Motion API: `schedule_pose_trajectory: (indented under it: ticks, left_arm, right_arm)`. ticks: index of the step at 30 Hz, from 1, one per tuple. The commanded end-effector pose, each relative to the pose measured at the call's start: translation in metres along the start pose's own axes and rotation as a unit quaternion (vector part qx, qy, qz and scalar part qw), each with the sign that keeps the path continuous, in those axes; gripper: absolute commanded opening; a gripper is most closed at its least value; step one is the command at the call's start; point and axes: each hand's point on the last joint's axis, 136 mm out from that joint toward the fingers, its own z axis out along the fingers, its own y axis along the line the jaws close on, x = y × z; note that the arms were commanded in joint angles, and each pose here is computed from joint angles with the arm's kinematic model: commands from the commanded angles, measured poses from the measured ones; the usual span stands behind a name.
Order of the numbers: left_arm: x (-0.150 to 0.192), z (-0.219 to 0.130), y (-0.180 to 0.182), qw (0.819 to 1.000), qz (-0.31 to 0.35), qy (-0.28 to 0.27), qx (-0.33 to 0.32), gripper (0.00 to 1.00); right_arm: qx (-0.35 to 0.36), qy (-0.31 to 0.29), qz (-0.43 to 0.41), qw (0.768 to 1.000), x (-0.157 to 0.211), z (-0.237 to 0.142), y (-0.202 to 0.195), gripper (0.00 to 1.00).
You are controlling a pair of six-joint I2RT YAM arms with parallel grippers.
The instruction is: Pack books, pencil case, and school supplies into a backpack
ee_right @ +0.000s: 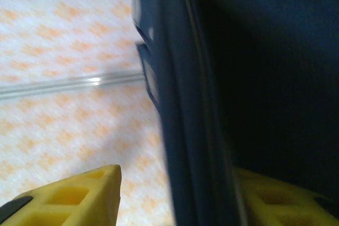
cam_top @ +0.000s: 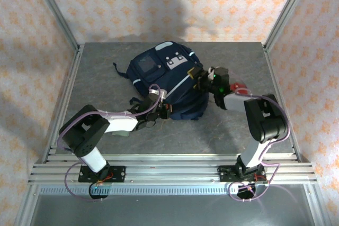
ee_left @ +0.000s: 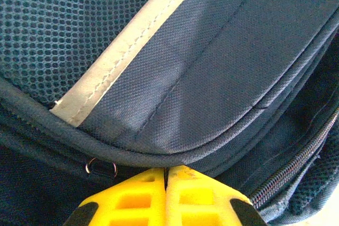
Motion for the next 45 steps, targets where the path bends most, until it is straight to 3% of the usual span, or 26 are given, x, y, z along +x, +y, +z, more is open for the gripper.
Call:
schedule_pose_trajectory:
  ticks: [1,3,5,6,7,11,15,16,17,20,22,25,30,35,39,41,43,45]
  left_arm:
    - [0.007,0.002,-0.014,0.999,-0.007,0.009,0.035,0.00]
    - [0.006,0.000,-0.014,0.999,-0.005,0.007,0.031,0.00]
    - [0.002,-0.003,-0.009,1.000,-0.001,0.001,0.011,0.00]
    - [0.001,-0.005,-0.003,1.000,0.001,0.000,-0.009,0.00]
    - [-0.001,-0.007,0.006,0.999,0.006,0.000,-0.037,0.00]
    - [-0.010,-0.024,0.039,0.991,0.025,-0.009,-0.134,0.00]
    - [-0.028,-0.052,0.078,0.971,0.026,-0.040,-0.234,0.00]
    - [-0.033,-0.057,0.084,0.967,0.028,-0.045,-0.250,0.04]
    - [-0.038,-0.060,0.084,0.965,0.032,-0.050,-0.256,0.14]
    - [-0.050,-0.060,0.061,0.971,0.063,-0.055,-0.225,0.40]
    - [-0.057,-0.060,0.035,0.974,0.094,-0.067,-0.193,0.53]
    - [-0.066,-0.062,0.002,0.977,0.127,-0.084,-0.152,0.64]
    - [-0.071,-0.059,-0.045,0.969,0.197,-0.100,-0.110,0.73]
    - [-0.078,-0.040,-0.050,0.952,0.250,-0.095,-0.150,0.74]
    - [-0.102,-0.030,-0.033,0.924,0.270,-0.127,-0.240,0.74]
    - [-0.111,-0.023,-0.025,0.914,0.274,-0.129,-0.270,0.68]
    - [-0.117,-0.015,-0.018,0.913,0.270,-0.121,-0.281,0.54]
    - [-0.125,-0.015,-0.016,0.917,0.262,-0.121,-0.274,0.19]
  right_arm:
    - [-0.003,-0.011,-0.042,0.999,0.018,-0.006,0.013,0.50]
    - [0.038,-0.018,-0.057,0.998,0.024,-0.006,0.000,0.41]
    - [0.063,-0.019,-0.069,0.995,0.027,-0.006,-0.009,0.10]
    - [0.064,-0.019,-0.073,0.995,0.027,-0.006,-0.010,0.01]
    - [0.067,-0.021,-0.073,0.995,0.024,-0.007,-0.011,0.00]
    - [0.054,-0.040,-0.079,0.995,0.011,-0.015,0.001,0.00]
    - [0.043,-0.052,-0.086,0.994,0.000,-0.020,0.014,0.00]
    - [0.041,-0.049,-0.086,0.994,-0.001,-0.019,0.016,0.00]
    - [0.037,-0.045,-0.086,0.995,0.000,-0.018,0.018,0.00]
    - [0.016,-0.016,-0.088,0.996,0.008,-0.011,0.029,0.00]
    - [0.004,0.001,-0.096,0.995,0.014,-0.007,0.038,0.09]
    - [-0.017,0.013,-0.107,0.994,0.018,-0.008,0.054,0.27]
    - [-0.042,0.029,-0.119,0.992,0.027,-0.010,0.077,0.36]
    - [-0.052,0.039,-0.120,0.991,0.032,-0.012,0.088,0.37]
    - [-0.061,0.047,-0.116,0.990,0.039,-0.017,0.094,0.36]
    - [-0.066,0.046,-0.118,0.990,0.040,-0.021,0.098,0.36]
    - [-0.062,0.044,-0.126,0.989,0.042,-0.026,0.101,0.36]
    - [-0.044,0.041,-0.136,0.989,0.040,-0.032,0.099,0.37]
